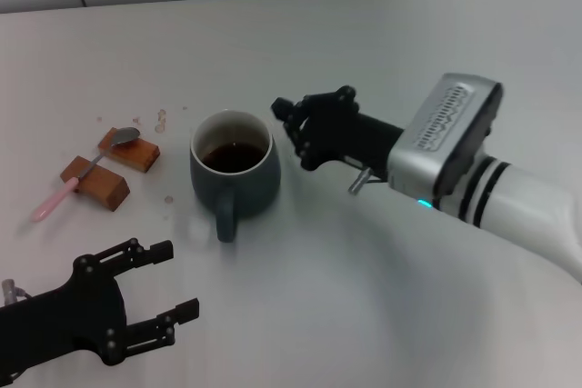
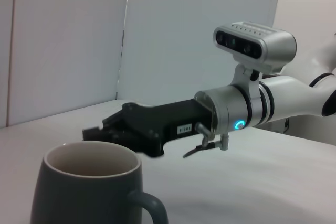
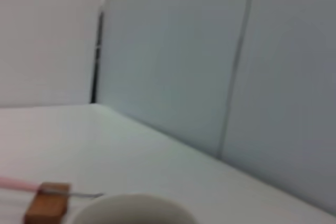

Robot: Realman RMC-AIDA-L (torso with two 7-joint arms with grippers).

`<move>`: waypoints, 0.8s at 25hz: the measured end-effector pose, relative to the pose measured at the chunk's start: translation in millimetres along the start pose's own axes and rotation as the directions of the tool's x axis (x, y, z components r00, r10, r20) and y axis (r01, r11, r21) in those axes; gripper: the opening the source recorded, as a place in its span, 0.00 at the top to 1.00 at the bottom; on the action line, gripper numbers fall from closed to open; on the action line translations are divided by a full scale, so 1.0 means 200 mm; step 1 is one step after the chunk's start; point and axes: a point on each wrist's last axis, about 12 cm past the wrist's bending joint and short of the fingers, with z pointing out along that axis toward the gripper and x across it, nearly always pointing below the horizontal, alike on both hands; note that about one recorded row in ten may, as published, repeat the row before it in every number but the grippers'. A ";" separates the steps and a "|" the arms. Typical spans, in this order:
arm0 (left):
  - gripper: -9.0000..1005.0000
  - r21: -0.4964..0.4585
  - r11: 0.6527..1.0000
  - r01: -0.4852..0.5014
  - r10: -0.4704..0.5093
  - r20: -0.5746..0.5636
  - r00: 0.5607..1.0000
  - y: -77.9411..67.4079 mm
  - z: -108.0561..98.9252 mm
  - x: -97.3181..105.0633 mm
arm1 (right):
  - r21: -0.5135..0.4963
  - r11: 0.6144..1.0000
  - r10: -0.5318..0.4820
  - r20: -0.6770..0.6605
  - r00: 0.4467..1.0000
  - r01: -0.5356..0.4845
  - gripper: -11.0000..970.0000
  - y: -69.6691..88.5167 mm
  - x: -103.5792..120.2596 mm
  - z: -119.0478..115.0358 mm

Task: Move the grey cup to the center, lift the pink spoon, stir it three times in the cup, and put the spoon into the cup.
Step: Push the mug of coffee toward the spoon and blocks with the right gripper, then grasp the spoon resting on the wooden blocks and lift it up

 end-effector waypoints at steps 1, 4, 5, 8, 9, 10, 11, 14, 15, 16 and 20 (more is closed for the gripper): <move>0.22 0.000 1.000 0.000 0.000 0.000 1.000 0.00 0.00 0.00 | 0.000 1.000 0.000 0.000 1.000 0.000 0.92 0.00 0.00 0.00; 0.22 -0.003 1.000 -0.001 0.001 0.002 1.000 0.00 0.00 0.00 | 0.093 0.995 0.027 0.116 0.993 -0.038 0.92 -0.06 0.02 -0.14; 0.22 -0.009 1.000 0.000 0.000 0.005 1.000 0.00 -0.01 0.00 | 0.145 0.988 0.025 0.221 0.975 -0.059 0.92 -0.09 0.02 -0.27; 0.22 -0.019 1.000 0.001 0.000 0.013 1.000 0.00 -0.01 0.00 | 0.184 0.980 0.001 0.368 0.930 -0.073 0.92 -0.10 0.01 -0.46; 0.22 -0.019 1.000 0.001 0.000 0.013 1.000 0.00 -0.01 0.00 | 0.184 0.980 0.001 0.368 0.930 -0.073 0.92 -0.10 0.01 -0.46; 0.22 -0.023 1.000 0.001 0.000 0.017 1.000 0.00 -0.01 0.00 | 0.173 0.983 -0.016 0.445 0.896 -0.068 0.92 -0.10 0.00 -0.56; 0.23 -0.023 1.000 0.001 0.000 0.017 1.000 0.00 -0.01 0.00 | 0.154 0.986 -0.018 0.470 0.883 -0.062 0.92 -0.09 -0.01 -0.60; 0.23 -0.024 1.000 0.002 -0.002 0.021 1.000 0.00 -0.01 0.00 | 0.095 0.995 -0.011 0.495 0.869 -0.041 0.91 -0.06 -0.01 -0.67; 0.23 -0.022 1.000 0.004 -0.004 0.023 1.000 -0.01 -0.01 0.00 | 0.022 0.999 0.013 0.490 0.871 -0.027 0.91 -0.03 0.00 -0.71; 0.23 -0.021 1.000 0.007 -0.007 0.025 1.000 -0.01 -0.01 0.00 | 0.022 0.999 0.013 0.490 0.871 -0.027 0.91 -0.03 0.00 -0.71; 0.23 -0.019 1.000 0.012 -0.011 0.030 0.999 -0.01 -0.01 0.00 | -0.208 0.978 0.094 0.365 0.926 -0.017 0.91 0.06 0.07 -0.78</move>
